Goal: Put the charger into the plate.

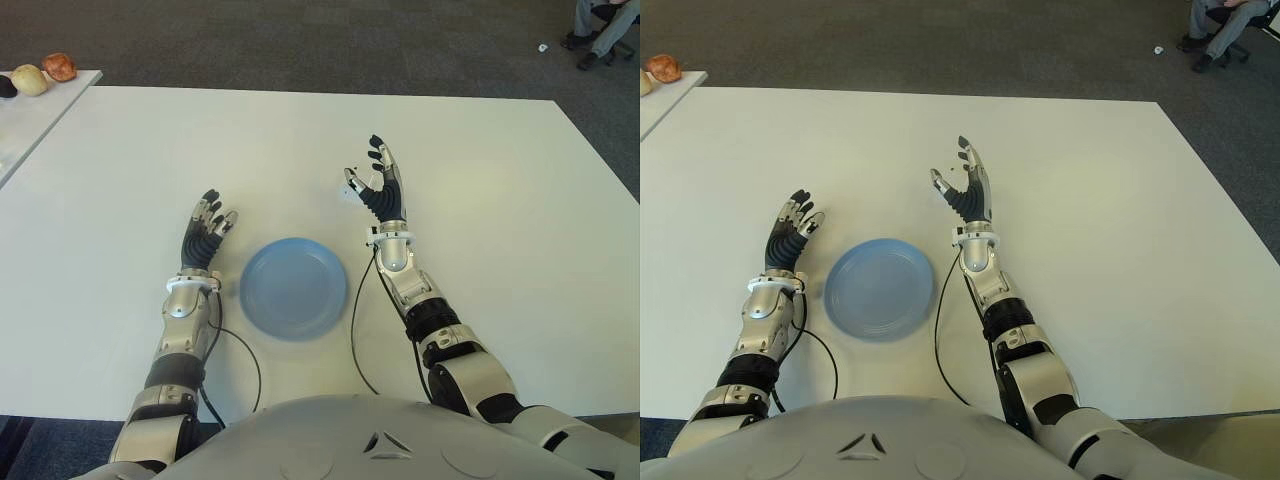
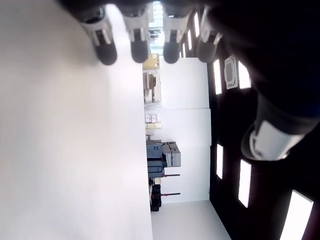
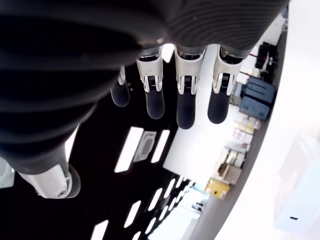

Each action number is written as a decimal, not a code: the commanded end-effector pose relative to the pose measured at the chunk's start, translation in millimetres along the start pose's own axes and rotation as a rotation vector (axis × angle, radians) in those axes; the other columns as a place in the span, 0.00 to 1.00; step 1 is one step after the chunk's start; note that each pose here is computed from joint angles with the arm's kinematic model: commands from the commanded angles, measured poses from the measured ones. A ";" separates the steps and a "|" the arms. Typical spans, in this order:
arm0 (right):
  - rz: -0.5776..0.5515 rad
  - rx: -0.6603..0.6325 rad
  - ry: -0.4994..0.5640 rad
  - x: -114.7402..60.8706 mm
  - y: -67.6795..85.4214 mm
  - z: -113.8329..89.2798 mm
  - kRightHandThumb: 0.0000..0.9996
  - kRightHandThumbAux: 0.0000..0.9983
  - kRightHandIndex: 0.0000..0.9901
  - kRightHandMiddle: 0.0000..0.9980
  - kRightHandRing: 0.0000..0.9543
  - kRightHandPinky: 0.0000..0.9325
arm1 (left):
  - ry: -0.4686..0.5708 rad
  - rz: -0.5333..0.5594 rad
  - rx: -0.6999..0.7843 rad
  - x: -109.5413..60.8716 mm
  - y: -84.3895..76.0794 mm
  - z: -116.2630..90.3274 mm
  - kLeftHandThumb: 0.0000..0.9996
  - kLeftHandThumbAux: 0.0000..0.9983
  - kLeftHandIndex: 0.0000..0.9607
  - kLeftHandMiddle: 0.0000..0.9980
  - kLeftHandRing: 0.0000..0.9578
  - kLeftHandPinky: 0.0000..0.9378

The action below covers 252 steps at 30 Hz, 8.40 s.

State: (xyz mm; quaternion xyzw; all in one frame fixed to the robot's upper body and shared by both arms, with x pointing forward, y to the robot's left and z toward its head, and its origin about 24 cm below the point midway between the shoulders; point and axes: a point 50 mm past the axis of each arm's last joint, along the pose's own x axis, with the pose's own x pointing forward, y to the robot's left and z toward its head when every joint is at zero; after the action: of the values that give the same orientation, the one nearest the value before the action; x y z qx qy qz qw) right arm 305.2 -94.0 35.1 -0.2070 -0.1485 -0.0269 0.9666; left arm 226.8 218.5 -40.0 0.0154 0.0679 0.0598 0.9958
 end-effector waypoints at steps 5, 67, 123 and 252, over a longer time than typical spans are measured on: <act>0.058 -0.072 0.017 -4.6 5.5 -9.5 0.41 0.57 0.05 0.14 0.17 0.24 | 0.234 0.015 -0.025 -25.4 -4.7 -44.4 0.00 0.57 0.00 0.07 0.06 0.06; 0.505 -0.859 -0.041 56.1 5.3 -17.3 0.23 0.40 0.00 0.00 0.00 0.00 | 0.232 -0.009 -0.028 -33.5 -7.5 -42.3 0.00 0.58 0.00 0.07 0.05 0.05; 0.776 -0.741 0.098 33.2 -2.6 -42.9 0.10 0.69 0.00 0.00 0.01 0.08 | 0.235 -0.021 -0.011 -44.6 2.5 -33.7 0.00 0.57 0.01 0.07 0.06 0.06; 0.952 -0.675 0.026 10.7 -85.1 -11.5 0.00 0.69 0.00 0.28 0.37 0.37 | 0.246 -0.031 -0.009 -36.8 0.7 -37.0 0.00 0.57 0.01 0.05 0.03 0.04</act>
State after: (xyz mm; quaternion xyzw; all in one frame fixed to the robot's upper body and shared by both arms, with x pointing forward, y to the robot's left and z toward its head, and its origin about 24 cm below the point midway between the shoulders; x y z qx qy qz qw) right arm 311.3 -175.7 65.0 -0.5421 -0.0135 0.3549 0.7616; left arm 212.5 220.0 -36.7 0.0119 0.0826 0.0449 0.9955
